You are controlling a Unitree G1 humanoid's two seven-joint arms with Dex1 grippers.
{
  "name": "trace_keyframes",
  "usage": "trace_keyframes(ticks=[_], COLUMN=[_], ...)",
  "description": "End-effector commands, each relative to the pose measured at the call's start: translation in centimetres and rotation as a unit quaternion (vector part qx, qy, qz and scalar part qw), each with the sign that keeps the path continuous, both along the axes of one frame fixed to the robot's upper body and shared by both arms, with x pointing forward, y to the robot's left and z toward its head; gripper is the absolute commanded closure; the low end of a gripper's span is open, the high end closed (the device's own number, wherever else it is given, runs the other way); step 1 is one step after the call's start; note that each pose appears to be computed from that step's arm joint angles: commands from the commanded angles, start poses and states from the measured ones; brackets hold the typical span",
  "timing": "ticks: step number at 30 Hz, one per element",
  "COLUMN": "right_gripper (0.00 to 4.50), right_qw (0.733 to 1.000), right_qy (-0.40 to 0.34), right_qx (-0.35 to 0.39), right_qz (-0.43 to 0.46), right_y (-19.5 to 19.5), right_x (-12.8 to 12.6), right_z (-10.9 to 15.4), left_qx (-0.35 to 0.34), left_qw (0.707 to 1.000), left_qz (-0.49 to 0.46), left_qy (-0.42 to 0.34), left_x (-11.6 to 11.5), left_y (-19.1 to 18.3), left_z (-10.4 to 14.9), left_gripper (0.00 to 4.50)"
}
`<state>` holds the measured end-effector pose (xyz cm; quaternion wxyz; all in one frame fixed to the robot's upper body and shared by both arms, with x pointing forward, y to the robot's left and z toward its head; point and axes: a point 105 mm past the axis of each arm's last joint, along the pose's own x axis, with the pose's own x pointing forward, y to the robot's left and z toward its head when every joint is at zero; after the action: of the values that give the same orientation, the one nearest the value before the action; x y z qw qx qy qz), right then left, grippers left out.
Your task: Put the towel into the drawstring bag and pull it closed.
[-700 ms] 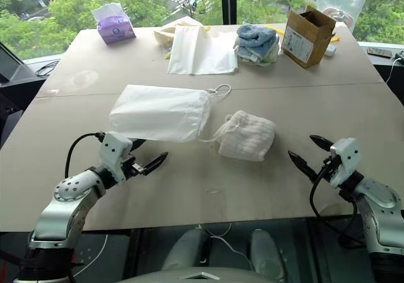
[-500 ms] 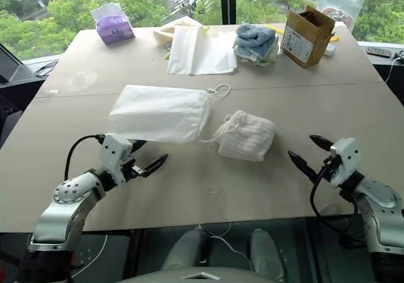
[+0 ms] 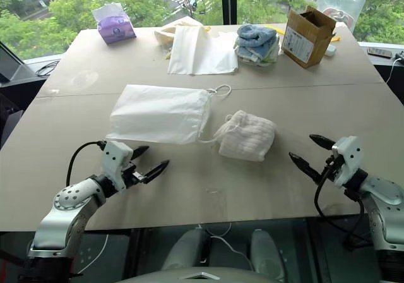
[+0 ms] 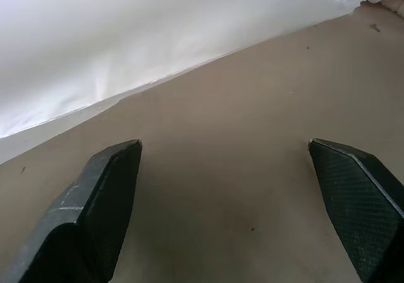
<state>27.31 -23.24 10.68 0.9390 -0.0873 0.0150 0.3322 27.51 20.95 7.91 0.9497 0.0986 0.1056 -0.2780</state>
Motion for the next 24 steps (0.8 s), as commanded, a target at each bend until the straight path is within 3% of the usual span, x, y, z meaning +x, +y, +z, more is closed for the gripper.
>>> trace_keyframes(ticks=[1,5,10,17,24], right_gripper=[0.01,0.01,0.01,0.01,0.01], right_qw=[0.999,0.998,0.988,0.981,0.983], right_qy=[-0.031,-0.034,-0.043,-0.060,-0.049], right_qx=[-0.006,0.002,0.036,0.047,0.034], right_qz=[0.010,0.059,0.143,0.177,0.174], right_y=[-0.2,1.4,4.4,6.4,6.0], right_x=[-0.2,-0.8,-1.5,-1.3,-1.5], right_z=[1.7,2.9,5.5,7.9,7.4], left_qx=[-0.004,-0.038,-0.082,-0.049,0.065], left_qw=[0.999,0.995,0.988,0.991,0.978], left_qz=[-0.033,-0.092,-0.106,-0.015,0.082], left_qy=[-0.026,-0.025,-0.072,-0.123,-0.180], left_x=[-0.8,-2.7,-1.4,2.8,5.3], left_y=[-1.1,-4.2,-8.8,-12.4,-12.8], left_z=[1.8,3.6,7.5,9.0,8.4], left_gripper=[0.13,0.13,0.13,0.13,0.13])
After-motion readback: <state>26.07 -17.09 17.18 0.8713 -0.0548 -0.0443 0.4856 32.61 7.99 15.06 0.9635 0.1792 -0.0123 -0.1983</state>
